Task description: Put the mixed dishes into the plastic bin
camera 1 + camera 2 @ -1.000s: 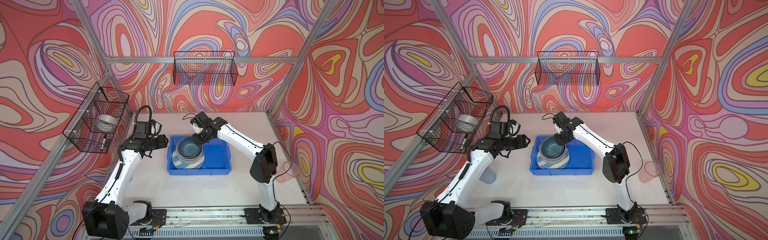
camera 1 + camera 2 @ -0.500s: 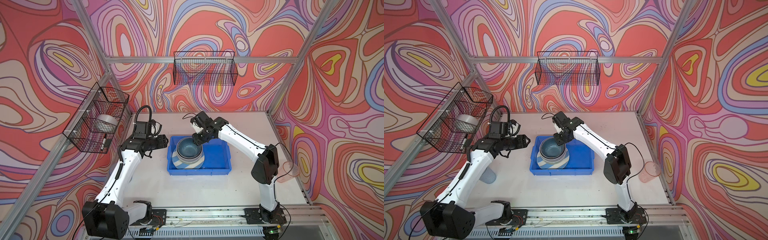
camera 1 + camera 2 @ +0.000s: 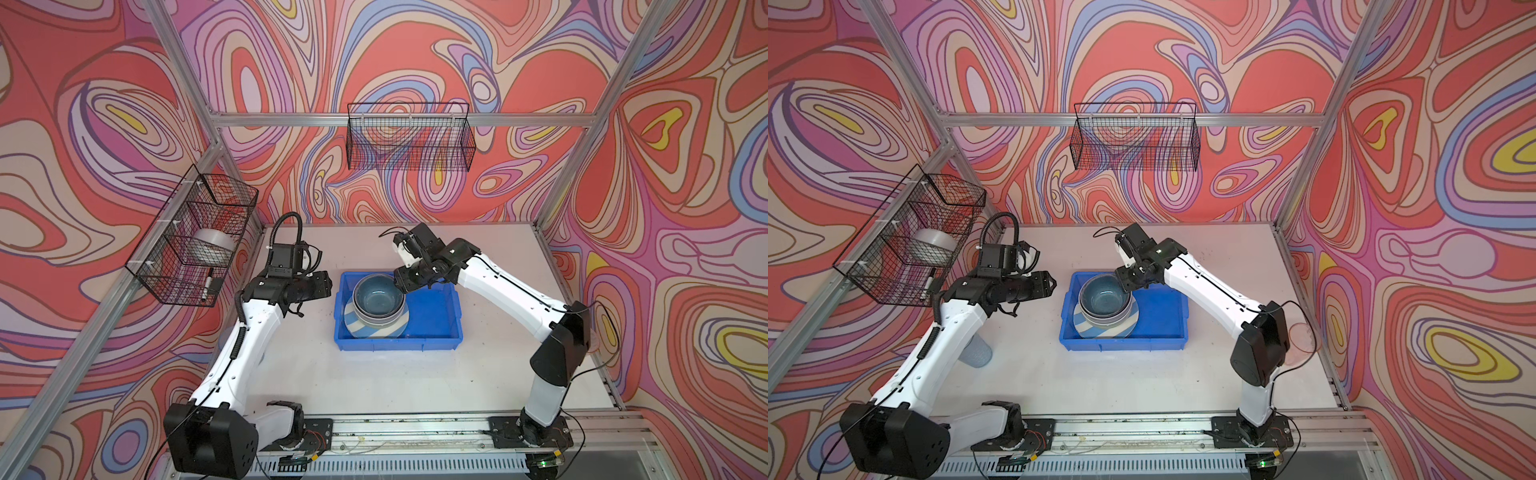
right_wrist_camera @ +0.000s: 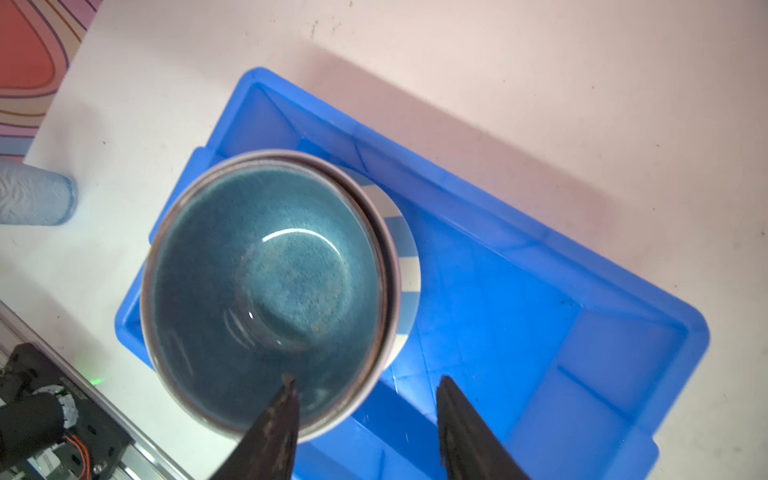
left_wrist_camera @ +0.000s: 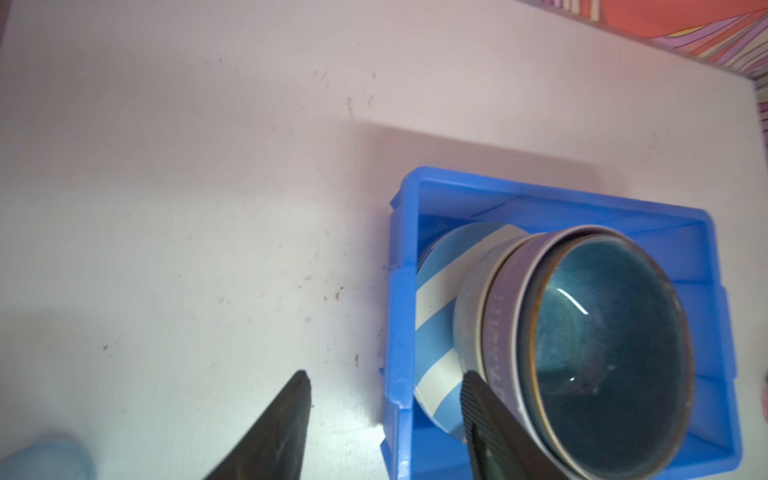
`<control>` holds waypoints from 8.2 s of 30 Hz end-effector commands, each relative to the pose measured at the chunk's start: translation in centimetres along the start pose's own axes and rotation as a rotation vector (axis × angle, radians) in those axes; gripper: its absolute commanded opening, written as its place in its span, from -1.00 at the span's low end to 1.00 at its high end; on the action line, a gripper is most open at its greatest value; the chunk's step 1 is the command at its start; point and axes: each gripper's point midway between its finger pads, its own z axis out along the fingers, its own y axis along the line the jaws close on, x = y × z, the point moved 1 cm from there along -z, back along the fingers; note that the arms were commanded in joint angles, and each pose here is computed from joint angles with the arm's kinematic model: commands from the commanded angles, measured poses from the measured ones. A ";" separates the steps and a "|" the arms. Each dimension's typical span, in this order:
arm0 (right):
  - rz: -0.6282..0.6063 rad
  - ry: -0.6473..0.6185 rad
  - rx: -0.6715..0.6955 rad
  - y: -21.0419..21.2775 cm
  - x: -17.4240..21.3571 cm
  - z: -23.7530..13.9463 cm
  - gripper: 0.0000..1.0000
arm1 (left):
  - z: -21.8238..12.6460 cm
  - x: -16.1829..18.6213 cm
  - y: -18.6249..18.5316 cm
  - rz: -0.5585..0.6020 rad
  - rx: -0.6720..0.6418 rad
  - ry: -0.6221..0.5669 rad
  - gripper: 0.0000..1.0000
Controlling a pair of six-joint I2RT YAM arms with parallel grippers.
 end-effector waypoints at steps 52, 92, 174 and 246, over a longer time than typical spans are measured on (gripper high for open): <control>0.117 -0.071 -0.008 -4.5 1.9 -3.1 0.35 | -1.7 5.0 18.2 0.122 -0.704 0.380 0.05; 0.174 -0.053 -0.068 -9.8 0.6 -0.4 0.35 | -1.5 7.1 18.6 0.082 -0.689 0.561 -0.71; 0.321 -0.249 -0.216 -9.8 2.4 -7.0 0.28 | -10.0 -0.4 -23.8 0.735 0.400 0.135 -1.00; 0.533 -0.461 0.483 -19.0 8.0 -17.8 0.32 | 11.7 6.6 -35.9 0.951 0.261 0.204 -0.35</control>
